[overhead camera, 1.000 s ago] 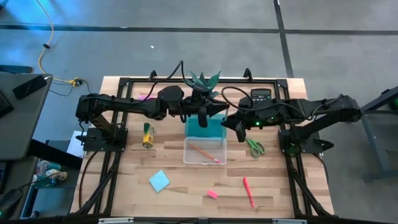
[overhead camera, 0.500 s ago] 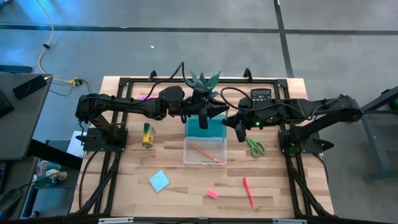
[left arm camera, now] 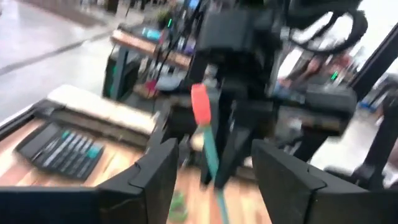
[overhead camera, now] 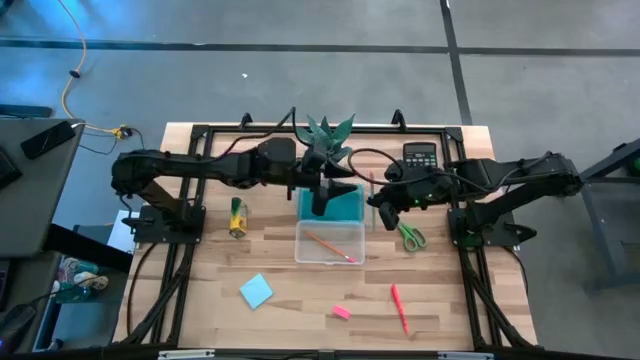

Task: Pack school essentials
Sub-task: Put the blue pencil into the supply box

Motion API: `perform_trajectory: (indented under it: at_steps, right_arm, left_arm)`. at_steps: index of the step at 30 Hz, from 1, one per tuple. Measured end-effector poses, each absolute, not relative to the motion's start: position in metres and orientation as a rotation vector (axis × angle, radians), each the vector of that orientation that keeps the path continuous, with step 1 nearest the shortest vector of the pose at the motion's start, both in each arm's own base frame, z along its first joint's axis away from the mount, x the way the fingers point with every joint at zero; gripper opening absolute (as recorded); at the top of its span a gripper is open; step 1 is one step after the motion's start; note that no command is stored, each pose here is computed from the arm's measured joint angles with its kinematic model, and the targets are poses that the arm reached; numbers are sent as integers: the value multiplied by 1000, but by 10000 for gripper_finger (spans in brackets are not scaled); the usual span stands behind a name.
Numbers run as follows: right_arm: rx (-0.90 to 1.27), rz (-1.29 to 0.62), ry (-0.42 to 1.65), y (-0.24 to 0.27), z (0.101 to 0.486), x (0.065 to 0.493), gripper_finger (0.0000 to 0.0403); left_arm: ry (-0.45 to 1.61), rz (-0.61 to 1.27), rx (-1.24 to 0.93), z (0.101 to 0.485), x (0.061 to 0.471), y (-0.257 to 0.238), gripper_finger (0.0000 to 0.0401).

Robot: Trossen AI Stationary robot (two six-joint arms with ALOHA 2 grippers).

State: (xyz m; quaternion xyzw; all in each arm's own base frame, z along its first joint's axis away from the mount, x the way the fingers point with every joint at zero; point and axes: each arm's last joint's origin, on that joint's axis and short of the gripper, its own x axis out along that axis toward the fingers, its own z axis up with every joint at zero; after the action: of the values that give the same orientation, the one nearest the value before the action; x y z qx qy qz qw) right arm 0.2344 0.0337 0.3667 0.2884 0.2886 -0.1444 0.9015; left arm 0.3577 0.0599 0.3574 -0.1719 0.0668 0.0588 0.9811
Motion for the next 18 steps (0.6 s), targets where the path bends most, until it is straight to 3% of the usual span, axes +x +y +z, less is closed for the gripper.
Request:
perform_trajectory:
  at_steps: [13,18]
  right_arm:
    - [549,-387,788,41,321,276,8]
    - [514,-319,813,46,295,310,8]
  left_arm:
    - [498,166,-380,370,287,40,197]
    - [591,305,-357,374,257,31,197]
